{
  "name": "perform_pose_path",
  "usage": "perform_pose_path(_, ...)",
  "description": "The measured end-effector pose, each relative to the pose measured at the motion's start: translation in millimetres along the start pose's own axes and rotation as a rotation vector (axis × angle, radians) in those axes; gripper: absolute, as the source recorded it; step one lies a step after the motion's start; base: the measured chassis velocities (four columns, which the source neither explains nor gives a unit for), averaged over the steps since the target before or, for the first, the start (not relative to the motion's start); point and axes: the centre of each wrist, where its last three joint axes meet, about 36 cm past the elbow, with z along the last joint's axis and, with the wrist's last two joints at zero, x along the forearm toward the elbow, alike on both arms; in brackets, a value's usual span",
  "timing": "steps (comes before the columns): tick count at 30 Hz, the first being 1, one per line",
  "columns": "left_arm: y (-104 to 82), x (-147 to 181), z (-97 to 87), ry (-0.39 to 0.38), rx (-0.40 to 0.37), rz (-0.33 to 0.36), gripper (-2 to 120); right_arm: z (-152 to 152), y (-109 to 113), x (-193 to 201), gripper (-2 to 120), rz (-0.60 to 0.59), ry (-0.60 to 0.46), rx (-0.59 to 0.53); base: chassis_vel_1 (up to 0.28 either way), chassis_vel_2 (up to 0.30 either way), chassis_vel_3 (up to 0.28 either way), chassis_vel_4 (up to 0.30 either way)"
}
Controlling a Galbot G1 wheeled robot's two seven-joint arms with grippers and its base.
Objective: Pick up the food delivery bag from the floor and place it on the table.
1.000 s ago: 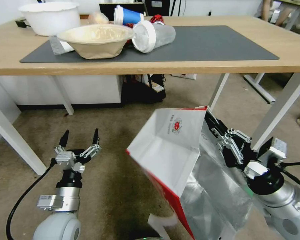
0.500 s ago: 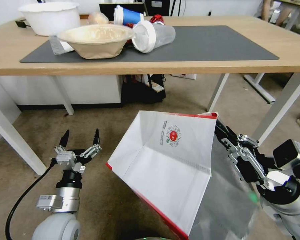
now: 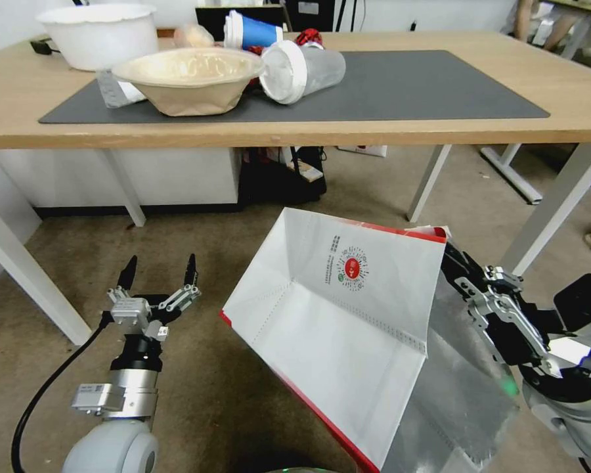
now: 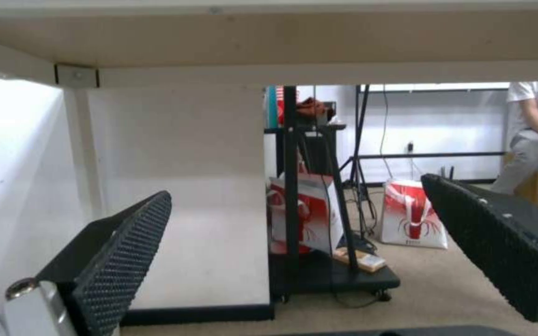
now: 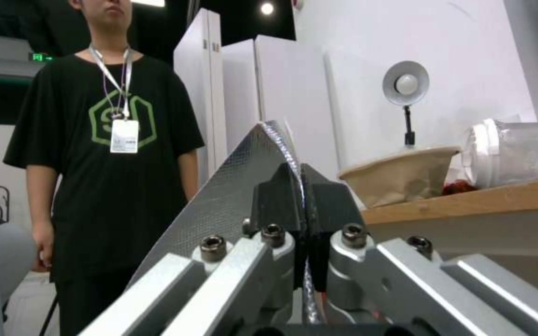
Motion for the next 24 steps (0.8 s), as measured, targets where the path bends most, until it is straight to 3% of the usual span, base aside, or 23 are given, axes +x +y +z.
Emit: perform_pose_path(24,1.4,3.8,-0.7,-0.015,-0.022,0.026,100,-1.6,-5.3,9.0,0,-0.005,-0.014,-0.010,0.000,0.000,0.000,0.000)
